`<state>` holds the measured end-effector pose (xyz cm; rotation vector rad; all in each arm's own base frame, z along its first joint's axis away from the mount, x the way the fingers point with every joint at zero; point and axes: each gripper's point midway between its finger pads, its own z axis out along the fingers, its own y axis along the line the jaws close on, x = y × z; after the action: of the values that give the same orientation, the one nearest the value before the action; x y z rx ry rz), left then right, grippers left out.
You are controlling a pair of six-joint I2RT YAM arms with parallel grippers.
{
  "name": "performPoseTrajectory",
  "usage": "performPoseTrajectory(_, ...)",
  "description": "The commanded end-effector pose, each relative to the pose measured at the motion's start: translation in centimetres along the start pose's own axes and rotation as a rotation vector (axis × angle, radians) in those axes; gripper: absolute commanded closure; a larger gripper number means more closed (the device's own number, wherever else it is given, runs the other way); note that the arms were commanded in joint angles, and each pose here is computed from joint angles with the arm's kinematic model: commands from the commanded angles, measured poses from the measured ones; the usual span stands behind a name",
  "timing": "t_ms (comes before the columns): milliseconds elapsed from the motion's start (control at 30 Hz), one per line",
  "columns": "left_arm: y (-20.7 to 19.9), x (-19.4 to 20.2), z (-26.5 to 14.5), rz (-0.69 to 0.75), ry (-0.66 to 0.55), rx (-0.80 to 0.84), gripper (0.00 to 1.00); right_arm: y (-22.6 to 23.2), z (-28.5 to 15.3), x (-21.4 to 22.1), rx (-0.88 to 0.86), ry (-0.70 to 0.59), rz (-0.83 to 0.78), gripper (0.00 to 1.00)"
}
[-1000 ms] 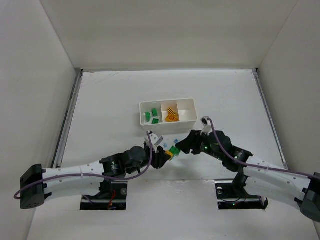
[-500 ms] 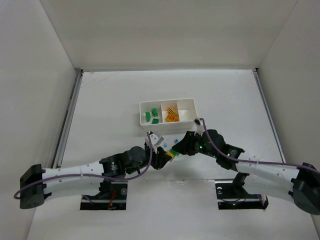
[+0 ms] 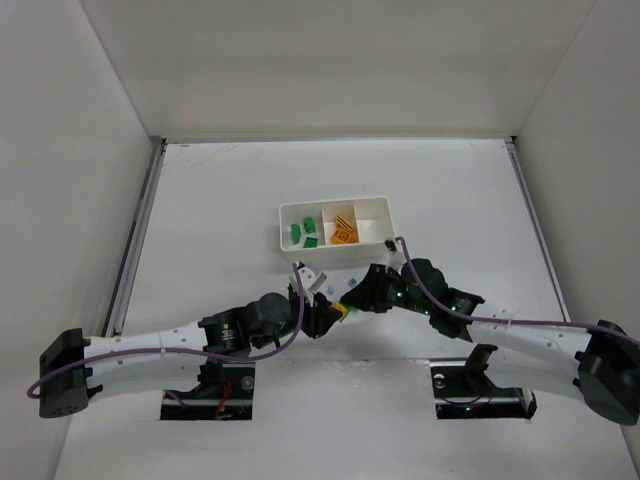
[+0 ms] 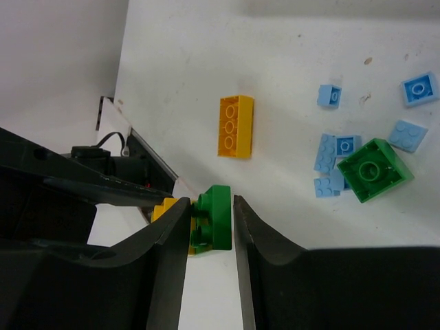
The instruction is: Sort the legos into containers by color
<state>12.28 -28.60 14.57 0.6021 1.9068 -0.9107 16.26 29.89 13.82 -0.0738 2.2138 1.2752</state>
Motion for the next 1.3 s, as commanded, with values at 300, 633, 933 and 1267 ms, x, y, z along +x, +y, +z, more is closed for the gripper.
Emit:
performPoseTrajectory(300, 0.1, -2.3, -0.3, -0.002, -0.102, -0.008, 0.88, 0.5, -0.1, -0.9, -0.036, -0.049, 0.026, 0.80)
performPoseTrajectory(633, 0.8, -5.7, -2.4, -0.050, -0.244, -0.029, 0.90, -2.2, 0.5, -1.0, 0.059, -0.076, 0.036, 0.83)
performPoseTrajectory(933, 0.0, -7.2, -3.1, -0.062, -0.277, -0.003, 0.84, -2.3, 0.6, -1.9, 0.069, -0.103, 0.038, 0.83)
performPoseTrajectory(1267, -1.3, -2.1, 0.8, 0.148, -0.092, -0.071, 0.41, -0.7, 0.4, -3.2, 0.028, -0.123, 0.032, 0.83)
